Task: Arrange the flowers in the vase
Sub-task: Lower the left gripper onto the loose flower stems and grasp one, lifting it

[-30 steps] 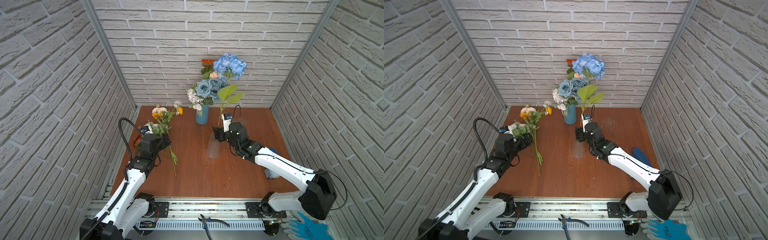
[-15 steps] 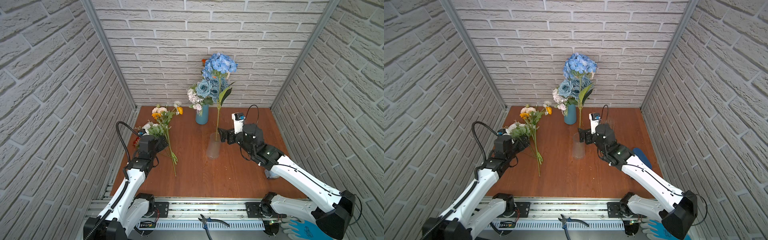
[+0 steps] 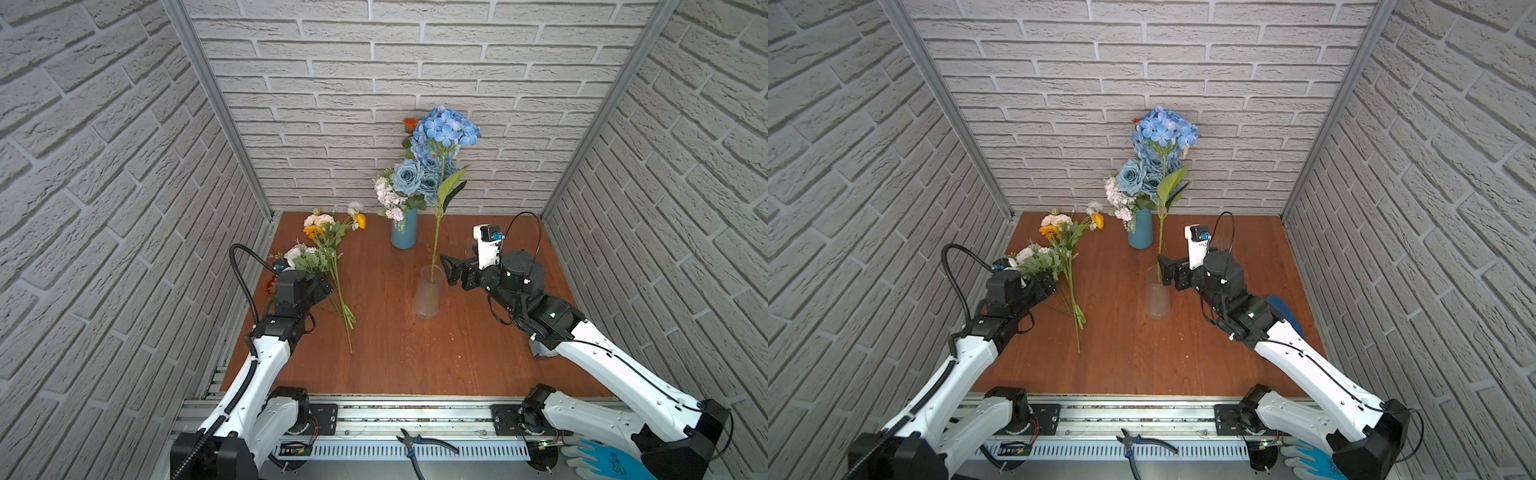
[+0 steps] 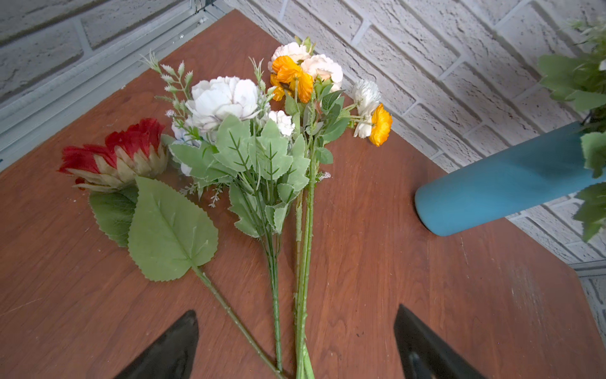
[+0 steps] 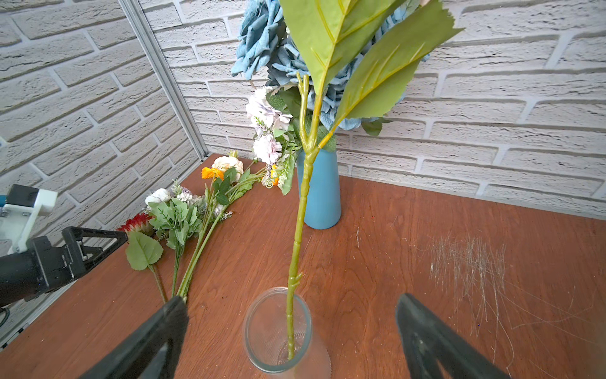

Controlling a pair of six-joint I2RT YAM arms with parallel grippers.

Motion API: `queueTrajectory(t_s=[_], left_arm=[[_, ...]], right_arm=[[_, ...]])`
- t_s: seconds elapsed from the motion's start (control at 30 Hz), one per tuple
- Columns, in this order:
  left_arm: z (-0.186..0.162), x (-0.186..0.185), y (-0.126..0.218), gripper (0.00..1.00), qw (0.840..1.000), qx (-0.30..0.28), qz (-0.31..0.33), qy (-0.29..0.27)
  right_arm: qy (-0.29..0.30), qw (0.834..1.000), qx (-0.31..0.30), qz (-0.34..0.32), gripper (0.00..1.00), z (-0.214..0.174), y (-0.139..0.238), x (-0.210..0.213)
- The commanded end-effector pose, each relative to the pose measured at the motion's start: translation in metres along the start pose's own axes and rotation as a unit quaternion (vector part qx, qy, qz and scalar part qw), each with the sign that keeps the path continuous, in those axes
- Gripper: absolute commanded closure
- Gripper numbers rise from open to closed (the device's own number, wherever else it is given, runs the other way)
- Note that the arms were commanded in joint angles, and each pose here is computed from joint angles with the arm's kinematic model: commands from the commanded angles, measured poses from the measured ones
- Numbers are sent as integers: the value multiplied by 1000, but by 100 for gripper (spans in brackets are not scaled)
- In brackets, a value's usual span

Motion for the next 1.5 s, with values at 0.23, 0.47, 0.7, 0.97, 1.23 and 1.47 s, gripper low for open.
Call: queueTrajectory(t_s=[0.23,0.47,0.7,0.97,1.23,1.47], left_arm=[[7,-4,-34,31,999,25,-45,13],[-3,-16,-70,44,993,101,-51,-9],[-23,-28,-95,52,986,156,-47,-33],[-50,-29,-105,60,978,199,-24,-51],[-59,-28,-110,62,976,211,-23,-52],[-64,-26,-115,71,974,220,-14,-56]], right_arm=[[13,1000,-3,22,0,0,-6,4],[14,1000,6,17,0,-5,-9,3],[14,1000,20,11,0,-8,-10,2],[10,1000,23,5,0,-10,-7,0],[6,1000,25,5,0,-11,-6,0],[4,1000,23,2,0,-11,-3,-2]])
Point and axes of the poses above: each gripper's point midway between its finger pads, its own y axis back along the fingers, its own x axis along the line the jaws close on, z = x × y, the point moved 10 cm from there along y, back along the fingers, and after that the axes turned 1 degree about -y, right-handed, at the moved point
